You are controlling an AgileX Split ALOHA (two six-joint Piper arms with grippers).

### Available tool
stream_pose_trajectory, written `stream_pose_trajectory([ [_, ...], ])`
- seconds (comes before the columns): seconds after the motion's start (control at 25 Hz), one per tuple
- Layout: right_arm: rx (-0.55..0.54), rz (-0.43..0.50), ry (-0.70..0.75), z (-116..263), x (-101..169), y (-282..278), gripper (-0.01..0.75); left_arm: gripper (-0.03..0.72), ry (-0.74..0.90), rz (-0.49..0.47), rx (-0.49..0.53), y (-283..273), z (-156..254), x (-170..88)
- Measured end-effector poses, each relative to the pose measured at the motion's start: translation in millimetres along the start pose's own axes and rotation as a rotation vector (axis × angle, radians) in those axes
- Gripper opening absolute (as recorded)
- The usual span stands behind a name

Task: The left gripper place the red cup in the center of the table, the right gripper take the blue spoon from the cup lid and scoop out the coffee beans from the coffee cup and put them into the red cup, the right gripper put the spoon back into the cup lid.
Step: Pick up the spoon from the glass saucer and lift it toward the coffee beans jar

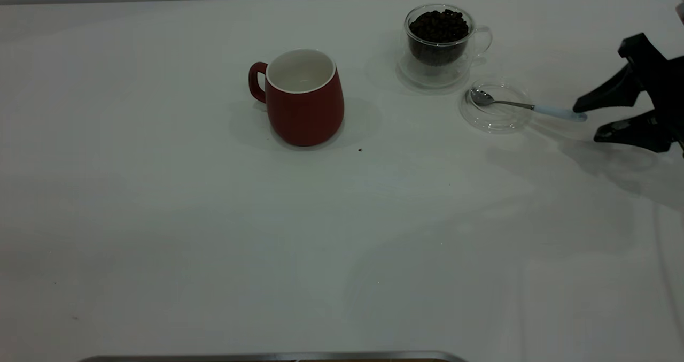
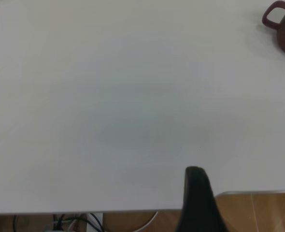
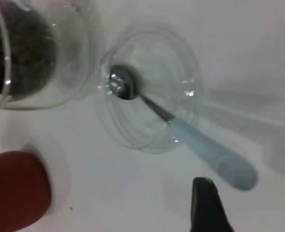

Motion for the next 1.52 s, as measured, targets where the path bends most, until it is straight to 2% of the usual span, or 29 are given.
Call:
stream_pose_trajectory([
  [0.32, 0.017, -0.076, -0.020, -9.5, 4.8, 10.0, 0.478, 0.567, 0.002, 0.000, 0.000, 0.0, 0.0, 0.0],
  [0.56, 0.023, -0.092, -0.019, -10.7, 5.4, 12.9, 0.478, 0.567, 0.002, 0.000, 0.000, 0.0, 0.0, 0.0],
  [0.84, 0.074, -0.109, 0.013, -2.3, -6.0, 26.0, 0.478, 0.567, 0.002, 0.000, 0.000, 0.0, 0.0, 0.0],
  [1.12, 0.060, -0.138, -0.001, -13.0, 1.4, 30.3, 0.478, 0.567, 0.002, 0.000, 0.000, 0.0, 0.0, 0.0],
  [1.52, 0.086, -0.153, 0.010, -7.2, 1.4, 35.2, 0.478, 0.567, 0.000, 0.000, 0.000, 0.0, 0.0, 0.0],
])
Point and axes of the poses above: a point on each arm's last joint axis where the gripper is mounted, y pointing out along that axis toward the gripper, x along the wrist's bending axis when the last joint is at zero, z = x × y, the point moved 3 cm from there along y, pointing out along that axis toward the gripper, and after that the axes turned 15 degrees about y, right-handed, at the moved point
